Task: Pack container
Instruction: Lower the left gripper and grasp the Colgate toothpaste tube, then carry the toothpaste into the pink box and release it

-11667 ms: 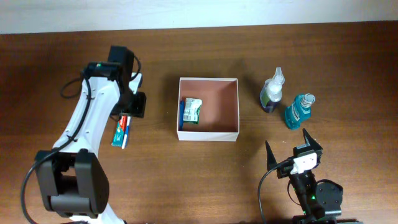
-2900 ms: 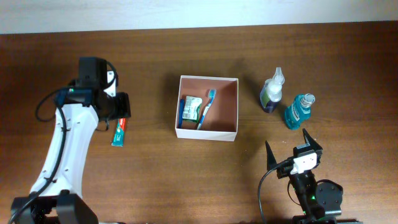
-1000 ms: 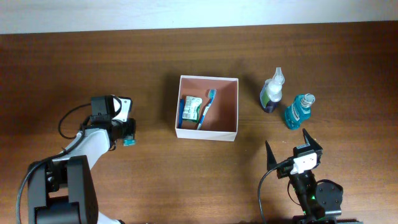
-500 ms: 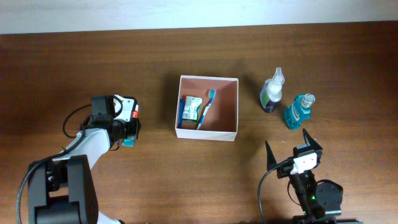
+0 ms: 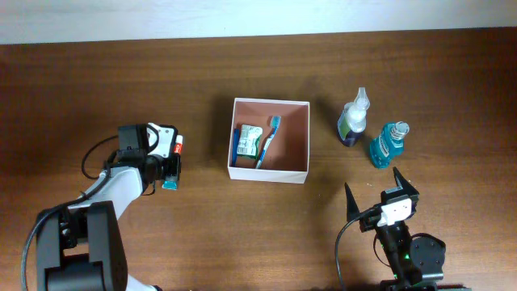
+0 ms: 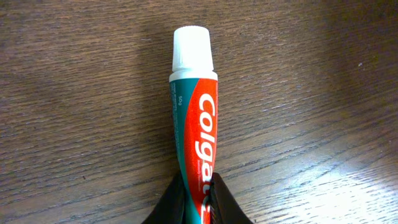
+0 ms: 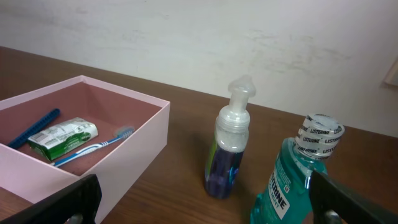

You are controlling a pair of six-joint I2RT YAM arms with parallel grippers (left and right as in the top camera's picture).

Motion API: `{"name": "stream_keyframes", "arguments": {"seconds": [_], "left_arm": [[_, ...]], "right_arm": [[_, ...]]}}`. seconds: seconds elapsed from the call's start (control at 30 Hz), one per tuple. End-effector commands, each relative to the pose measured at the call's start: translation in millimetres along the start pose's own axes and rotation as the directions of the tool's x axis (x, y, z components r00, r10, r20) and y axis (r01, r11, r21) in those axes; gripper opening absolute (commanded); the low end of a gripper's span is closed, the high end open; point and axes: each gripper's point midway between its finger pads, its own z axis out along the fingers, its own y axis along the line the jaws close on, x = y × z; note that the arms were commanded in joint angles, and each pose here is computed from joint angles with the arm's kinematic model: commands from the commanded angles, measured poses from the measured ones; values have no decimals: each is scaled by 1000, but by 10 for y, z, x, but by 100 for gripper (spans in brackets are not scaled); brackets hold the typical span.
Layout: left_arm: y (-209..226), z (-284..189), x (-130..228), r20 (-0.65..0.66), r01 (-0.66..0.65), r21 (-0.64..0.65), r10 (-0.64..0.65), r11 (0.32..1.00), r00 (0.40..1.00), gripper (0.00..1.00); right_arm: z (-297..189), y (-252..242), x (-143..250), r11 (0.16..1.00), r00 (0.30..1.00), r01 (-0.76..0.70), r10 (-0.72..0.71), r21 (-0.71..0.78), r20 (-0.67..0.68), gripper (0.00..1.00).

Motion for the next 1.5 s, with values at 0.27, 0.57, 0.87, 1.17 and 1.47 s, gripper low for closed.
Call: {"name": "stream_keyframes", "arguments": {"seconds": [0.27,0.57,0.87,1.17,1.47], "left_arm": [[-233,-561,-496,106,121,42,-125,992,986,1],[-872,-1539,-1131,310,14,-5,-12,1000,951,1],[-1675,-1690,-1269,360,45,117,-84,992,929,1],[-2107,-1084,-1112,259,-36,129,1,991,966,1],[-2159,-716,-1139,247,-40,121,9,992,969,1]], "right_arm": [[0,-20,24,1000,1000,-5,5,10,-3,98],[0,-20,23,1000,1000,-4,4,10,-2,98],[0,-20,24,1000,1000,-5,5,10,-3,98],[0,-20,24,1000,1000,-5,5,10,-3,98],[0,-20,23,1000,1000,-4,4,10,-2,98]]}}
